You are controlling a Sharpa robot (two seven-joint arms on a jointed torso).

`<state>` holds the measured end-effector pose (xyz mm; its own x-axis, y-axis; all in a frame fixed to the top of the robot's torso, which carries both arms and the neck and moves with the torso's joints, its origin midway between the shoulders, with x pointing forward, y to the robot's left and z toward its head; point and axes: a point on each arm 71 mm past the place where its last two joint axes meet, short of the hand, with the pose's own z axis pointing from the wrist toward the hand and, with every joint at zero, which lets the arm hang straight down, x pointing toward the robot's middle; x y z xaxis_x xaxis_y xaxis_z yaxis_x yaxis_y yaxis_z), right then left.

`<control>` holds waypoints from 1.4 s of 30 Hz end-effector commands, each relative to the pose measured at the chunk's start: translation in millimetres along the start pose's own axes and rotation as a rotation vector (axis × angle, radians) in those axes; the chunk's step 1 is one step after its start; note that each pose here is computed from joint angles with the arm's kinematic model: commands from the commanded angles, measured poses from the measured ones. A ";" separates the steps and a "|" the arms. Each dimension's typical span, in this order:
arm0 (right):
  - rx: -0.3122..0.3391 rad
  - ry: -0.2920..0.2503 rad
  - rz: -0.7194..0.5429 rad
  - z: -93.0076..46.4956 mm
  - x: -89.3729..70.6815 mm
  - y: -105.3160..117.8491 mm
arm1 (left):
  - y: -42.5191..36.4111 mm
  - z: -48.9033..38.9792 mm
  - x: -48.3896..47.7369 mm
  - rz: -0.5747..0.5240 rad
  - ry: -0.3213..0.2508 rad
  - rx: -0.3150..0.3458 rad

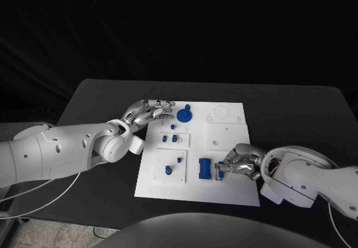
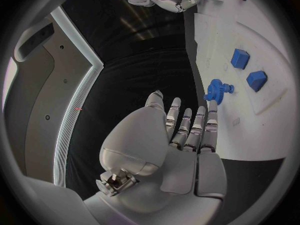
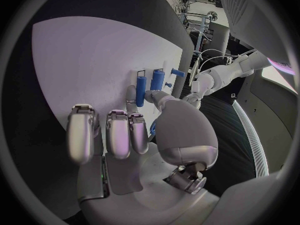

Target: Assemble the parts on the task board

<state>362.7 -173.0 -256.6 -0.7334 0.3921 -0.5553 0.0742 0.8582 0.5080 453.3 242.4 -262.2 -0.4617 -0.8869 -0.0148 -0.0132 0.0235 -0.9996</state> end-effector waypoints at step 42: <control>-0.005 -0.025 0.028 -5.6 3.3 -5.1 | 0.6 1.1 2.0 -0.017 0.024 -0.007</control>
<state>356.0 -178.8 -258.7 -0.7269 0.4041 -0.5553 0.0914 0.8583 0.5050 453.9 242.6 -263.4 -0.4656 -0.8849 -0.0124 -0.0245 0.0268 -0.9993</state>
